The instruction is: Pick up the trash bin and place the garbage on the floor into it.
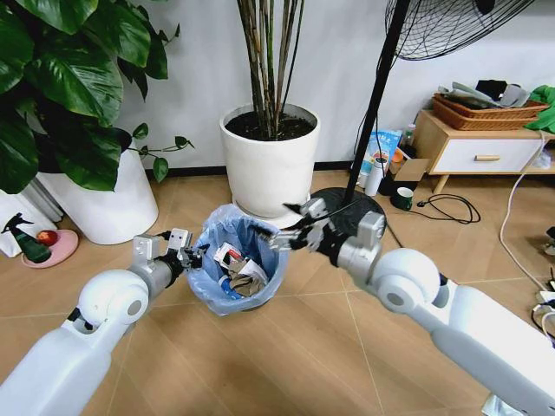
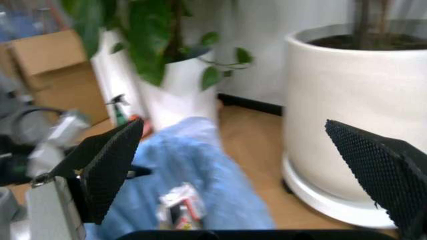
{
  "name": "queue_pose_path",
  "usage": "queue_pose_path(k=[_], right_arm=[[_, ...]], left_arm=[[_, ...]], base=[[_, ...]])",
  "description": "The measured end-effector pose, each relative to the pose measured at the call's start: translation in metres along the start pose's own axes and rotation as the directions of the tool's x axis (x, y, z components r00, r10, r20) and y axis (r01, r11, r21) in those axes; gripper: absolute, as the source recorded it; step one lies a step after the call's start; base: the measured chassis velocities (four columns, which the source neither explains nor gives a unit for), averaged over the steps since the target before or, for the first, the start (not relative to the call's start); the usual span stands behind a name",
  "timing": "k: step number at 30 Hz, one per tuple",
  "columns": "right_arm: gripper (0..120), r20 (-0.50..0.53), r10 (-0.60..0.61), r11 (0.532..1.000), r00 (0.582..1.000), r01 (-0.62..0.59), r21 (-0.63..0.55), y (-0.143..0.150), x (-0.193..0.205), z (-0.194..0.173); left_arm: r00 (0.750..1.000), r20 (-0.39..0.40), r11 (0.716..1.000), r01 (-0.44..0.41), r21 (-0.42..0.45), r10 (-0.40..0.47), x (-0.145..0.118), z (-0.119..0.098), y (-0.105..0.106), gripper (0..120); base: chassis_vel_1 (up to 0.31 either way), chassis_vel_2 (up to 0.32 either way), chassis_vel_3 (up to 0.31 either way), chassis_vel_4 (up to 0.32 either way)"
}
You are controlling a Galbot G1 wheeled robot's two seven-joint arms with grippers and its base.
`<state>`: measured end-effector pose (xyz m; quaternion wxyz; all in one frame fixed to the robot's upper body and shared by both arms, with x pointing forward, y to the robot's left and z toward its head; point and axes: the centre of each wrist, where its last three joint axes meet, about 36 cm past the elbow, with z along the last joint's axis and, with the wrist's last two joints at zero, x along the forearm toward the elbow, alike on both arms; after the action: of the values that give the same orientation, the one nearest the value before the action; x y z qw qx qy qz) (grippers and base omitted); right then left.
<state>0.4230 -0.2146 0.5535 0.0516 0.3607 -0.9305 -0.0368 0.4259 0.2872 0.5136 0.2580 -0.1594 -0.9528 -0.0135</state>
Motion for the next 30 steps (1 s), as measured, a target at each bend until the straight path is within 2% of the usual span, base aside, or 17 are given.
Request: queue_pose_path(k=[9, 13, 18, 20, 25, 30], right_arm=[[100, 0.005, 0.194, 0.980, 0.981, -0.193, -0.042, -0.011, 0.021, 0.016], [100, -0.008, 0.339, 0.941, 0.941, -0.339, -0.020, -0.025, 0.052, 0.034], [100, -0.033, 0.435, 0.900, 0.900, -0.435, 0.011, -0.032, 0.083, 0.057], [100, -0.040, 0.498, 0.867, 0.866, -0.497, 0.036, -0.033, 0.104, 0.068], [100, -0.017, 0.566, 0.822, 0.824, -0.563, 0.084, -0.033, 0.129, 0.079], [100, -0.011, 0.613, 0.789, 0.790, -0.612, 0.053, -0.016, 0.147, 0.093]], left_arm=[[1.000, 0.007, 1.000, 0.010, 0.001, -0.010, 0.005, 0.000, 0.000, 0], [1.000, 0.009, 1.000, 0.013, 0.000, -0.013, 0.006, 0.000, 0.000, 0], [1.000, 0.007, 1.000, 0.013, 0.001, -0.013, 0.007, 0.001, 0.000, 0], [1.000, 0.008, 1.000, 0.016, 0.002, -0.016, 0.008, 0.002, -0.001, 0], [1.000, 0.012, 1.000, 0.018, 0.018, -0.018, 0.008, 0.005, -0.002, 0], [1.000, 0.007, 1.000, 0.021, 0.016, -0.021, 0.010, 0.008, -0.004, 0]], base=[[0.000, 0.000, 0.000, 0.000], [0.000, 0.000, 0.000, 0.000], [0.000, 0.000, 0.000, 0.000], [0.000, 0.000, 0.000, 0.000], [0.000, 0.000, 0.000, 0.000], [0.000, 0.000, 0.000, 0.000]])
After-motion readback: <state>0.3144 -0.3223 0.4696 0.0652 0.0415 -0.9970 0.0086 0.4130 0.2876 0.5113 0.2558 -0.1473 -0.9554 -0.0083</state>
